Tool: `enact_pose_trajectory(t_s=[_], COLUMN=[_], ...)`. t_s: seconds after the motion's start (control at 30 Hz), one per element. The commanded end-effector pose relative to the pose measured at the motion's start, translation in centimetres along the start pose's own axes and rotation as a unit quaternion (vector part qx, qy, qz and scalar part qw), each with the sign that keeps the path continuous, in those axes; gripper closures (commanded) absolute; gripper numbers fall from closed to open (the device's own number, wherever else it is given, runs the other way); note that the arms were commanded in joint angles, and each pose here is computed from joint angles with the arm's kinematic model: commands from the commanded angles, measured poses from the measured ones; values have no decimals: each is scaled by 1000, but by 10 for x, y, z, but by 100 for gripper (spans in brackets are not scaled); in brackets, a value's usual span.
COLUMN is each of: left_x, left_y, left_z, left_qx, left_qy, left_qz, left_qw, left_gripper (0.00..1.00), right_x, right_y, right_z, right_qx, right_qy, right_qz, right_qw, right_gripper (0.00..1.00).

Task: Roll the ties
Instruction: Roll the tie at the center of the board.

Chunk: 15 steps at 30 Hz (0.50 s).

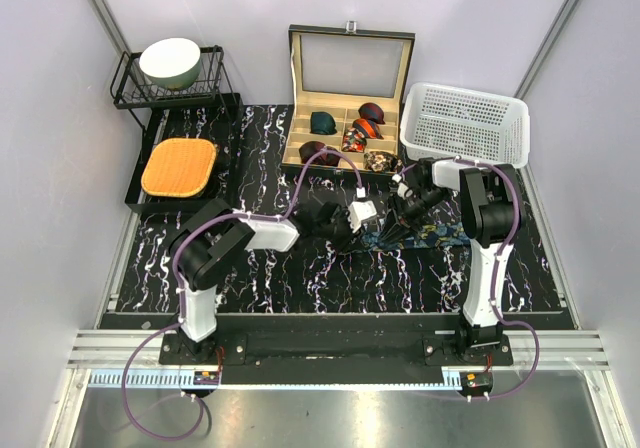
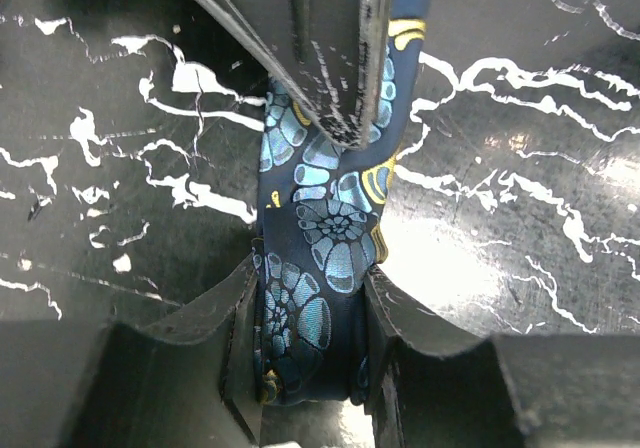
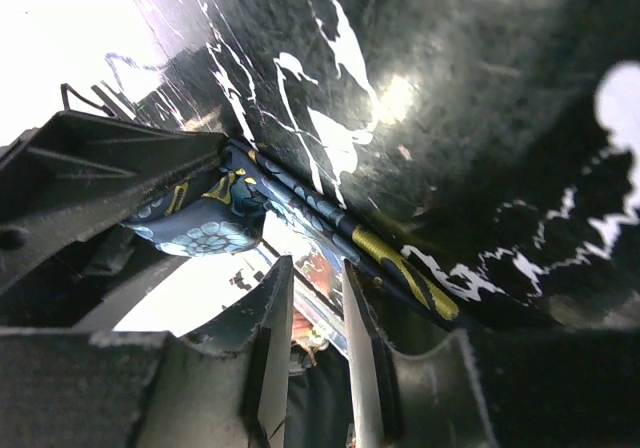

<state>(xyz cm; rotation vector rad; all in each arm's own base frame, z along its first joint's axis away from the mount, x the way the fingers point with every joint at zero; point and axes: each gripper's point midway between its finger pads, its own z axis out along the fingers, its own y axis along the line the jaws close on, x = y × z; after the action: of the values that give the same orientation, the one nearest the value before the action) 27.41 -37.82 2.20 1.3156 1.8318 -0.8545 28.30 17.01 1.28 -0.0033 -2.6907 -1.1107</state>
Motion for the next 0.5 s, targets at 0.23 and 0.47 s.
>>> enact_pose_trajectory(t_s=[0.23, 0.47], left_x=[93, 98], left_y=[-6, -16], left_z=[-9, -6], left_qx=[-32, -2], left_qy=[219, 237], left_qz=[-4, -10], left_qw=[975, 971], left_gripper=[74, 67], right_x=[-15, -9], right_y=[32, 61], right_z=[-22, -15], right_qx=[-48, -96], right_qy=[-47, -62], right_qz=[-105, -125], right_qw=[992, 985], right_gripper=[45, 41])
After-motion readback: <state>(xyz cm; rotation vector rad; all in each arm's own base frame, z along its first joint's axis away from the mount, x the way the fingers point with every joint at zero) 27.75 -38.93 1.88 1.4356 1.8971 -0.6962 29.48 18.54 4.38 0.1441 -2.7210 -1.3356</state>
